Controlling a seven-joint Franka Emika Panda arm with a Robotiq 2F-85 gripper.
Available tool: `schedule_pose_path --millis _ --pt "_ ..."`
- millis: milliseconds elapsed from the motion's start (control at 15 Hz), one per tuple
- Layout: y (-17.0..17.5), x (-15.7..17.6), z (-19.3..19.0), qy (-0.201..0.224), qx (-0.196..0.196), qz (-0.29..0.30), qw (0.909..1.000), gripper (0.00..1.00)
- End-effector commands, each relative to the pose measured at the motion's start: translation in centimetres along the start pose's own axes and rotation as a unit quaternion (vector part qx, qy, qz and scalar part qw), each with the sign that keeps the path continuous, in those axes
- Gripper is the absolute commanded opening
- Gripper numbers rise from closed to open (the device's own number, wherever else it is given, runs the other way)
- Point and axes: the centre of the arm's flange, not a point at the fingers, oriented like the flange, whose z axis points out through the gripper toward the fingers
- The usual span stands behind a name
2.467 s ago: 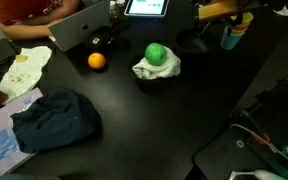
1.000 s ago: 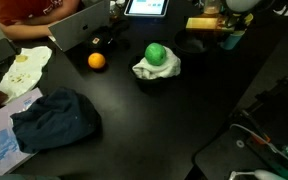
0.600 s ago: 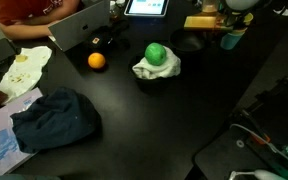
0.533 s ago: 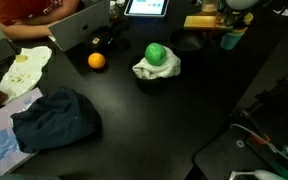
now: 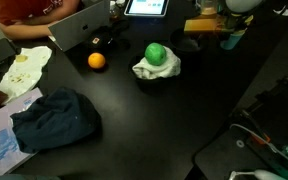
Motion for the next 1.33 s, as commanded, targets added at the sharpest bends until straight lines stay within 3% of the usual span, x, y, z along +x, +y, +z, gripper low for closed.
schedule_pose_path --millis 0,133,200,600,800,1267 --pt "-0.1 -0.4 -1.0 0.014 -0.002 -0.008 0.9999 0.65" --pt "-0.2 -0.5 -1.0 0.018 -0.002 -0.013 0.9998 0.62" --pt "-0.2 -0.5 -1.0 0.02 -0.002 -0.016 0.9997 0.56" --pt "-0.3 -0.9 -2.1 0.039 -0.002 -0.037 0.9986 0.07" --pt "-0.3 -1.1 -2.8 0.049 -0.009 -0.05 0.9975 0.01" --pt "-0.7 -1.6 -4.2 0.058 -0.005 -0.064 0.9962 0.02"
